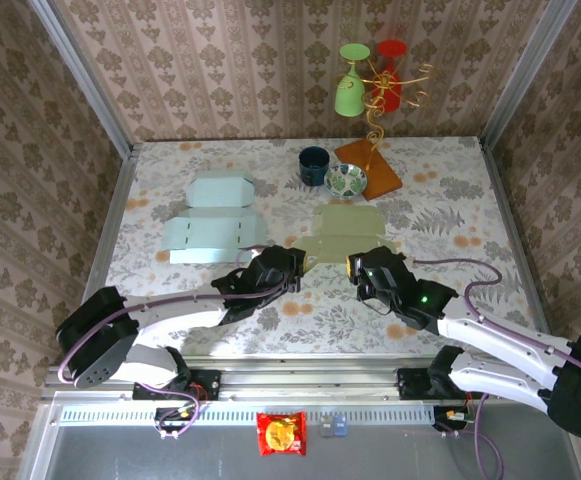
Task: Fold the paper box
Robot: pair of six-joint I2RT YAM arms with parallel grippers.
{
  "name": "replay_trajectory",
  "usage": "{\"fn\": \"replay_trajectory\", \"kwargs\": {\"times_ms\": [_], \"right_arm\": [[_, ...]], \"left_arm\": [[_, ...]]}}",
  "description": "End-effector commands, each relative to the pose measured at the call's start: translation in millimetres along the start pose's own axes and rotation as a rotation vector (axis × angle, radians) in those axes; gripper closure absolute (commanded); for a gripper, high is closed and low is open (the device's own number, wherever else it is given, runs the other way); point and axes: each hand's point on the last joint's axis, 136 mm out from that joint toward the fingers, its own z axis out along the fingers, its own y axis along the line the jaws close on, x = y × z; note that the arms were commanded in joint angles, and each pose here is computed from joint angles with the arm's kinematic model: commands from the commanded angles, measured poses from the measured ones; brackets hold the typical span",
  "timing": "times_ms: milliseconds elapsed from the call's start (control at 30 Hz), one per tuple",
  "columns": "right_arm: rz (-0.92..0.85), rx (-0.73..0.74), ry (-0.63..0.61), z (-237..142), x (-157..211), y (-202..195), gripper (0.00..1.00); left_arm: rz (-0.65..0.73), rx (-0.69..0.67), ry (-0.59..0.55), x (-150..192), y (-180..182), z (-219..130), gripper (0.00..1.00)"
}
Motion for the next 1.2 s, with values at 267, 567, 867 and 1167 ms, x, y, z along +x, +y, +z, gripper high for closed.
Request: {"fn": "replay_trajectory", "kwargs": {"times_ms": [267,567,867,1167], "right_arm": [[-0.078,0.044,-0.047,-29,-18,50,1.00],[-0.135,0.230,-0.007,-81,-12,83,1.00],[-0.124,0.396,0.102,-131,4,89,1.00],[-0.181,0.252,0.251,-5,14,104,1.00]], "left_arm": [[0.179,-0.046,0.029,-7,-24,-44,0.34],[0.461,-0.122,-0.117,-70,-52,-110,0.24],[0.541,-0.178,-0.118,-92,-71,-123,0.34],[0.654,-0.256,0.020,-93,-62,-90,0.43]]}}
